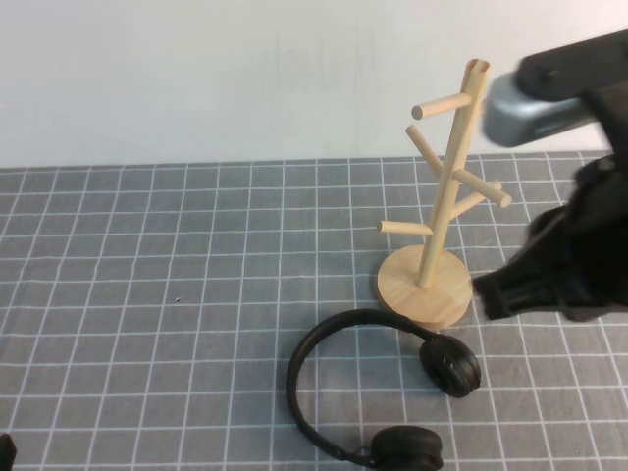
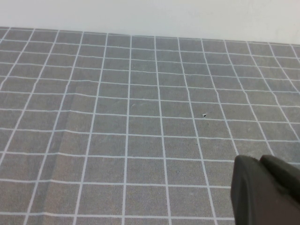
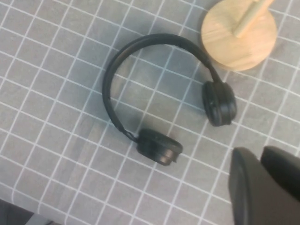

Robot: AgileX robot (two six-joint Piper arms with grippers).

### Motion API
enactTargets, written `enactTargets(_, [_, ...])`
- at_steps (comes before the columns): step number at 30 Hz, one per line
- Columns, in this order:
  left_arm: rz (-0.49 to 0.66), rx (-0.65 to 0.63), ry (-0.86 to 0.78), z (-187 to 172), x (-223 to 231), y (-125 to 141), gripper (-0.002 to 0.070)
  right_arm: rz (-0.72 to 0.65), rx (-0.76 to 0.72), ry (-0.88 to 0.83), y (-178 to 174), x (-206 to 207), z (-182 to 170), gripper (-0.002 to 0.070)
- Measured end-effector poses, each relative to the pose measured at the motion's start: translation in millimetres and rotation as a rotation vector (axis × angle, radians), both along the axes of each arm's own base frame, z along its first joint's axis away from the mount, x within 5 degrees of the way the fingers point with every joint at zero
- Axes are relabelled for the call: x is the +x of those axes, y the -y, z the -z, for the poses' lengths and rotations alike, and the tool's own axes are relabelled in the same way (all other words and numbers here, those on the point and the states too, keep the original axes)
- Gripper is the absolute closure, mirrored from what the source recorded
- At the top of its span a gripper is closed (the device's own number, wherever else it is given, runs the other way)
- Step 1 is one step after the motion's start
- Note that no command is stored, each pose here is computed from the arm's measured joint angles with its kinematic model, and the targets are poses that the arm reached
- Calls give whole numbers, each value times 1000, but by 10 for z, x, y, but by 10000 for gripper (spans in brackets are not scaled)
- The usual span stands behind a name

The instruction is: Take out the headphones from the headphone stand

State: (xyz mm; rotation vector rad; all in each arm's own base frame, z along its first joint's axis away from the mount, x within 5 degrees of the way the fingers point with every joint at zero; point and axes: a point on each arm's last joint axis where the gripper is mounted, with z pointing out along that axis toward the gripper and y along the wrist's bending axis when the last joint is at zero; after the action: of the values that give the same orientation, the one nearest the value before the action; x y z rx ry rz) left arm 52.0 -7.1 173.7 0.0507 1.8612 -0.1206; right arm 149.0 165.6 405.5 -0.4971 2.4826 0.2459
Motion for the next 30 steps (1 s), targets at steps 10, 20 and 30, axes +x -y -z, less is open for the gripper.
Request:
enactTargets(10, [0,0,0,0,0,0,680,-37,-22,83,200,-98,-147,682])
enactTargets(20, [0,0,0,0,0,0,679,34,3,162,698,-150,194,682])
enactTargets(30, [0,0,-1,1,0,0,679,353,136,526,1549,-603,1546,682])
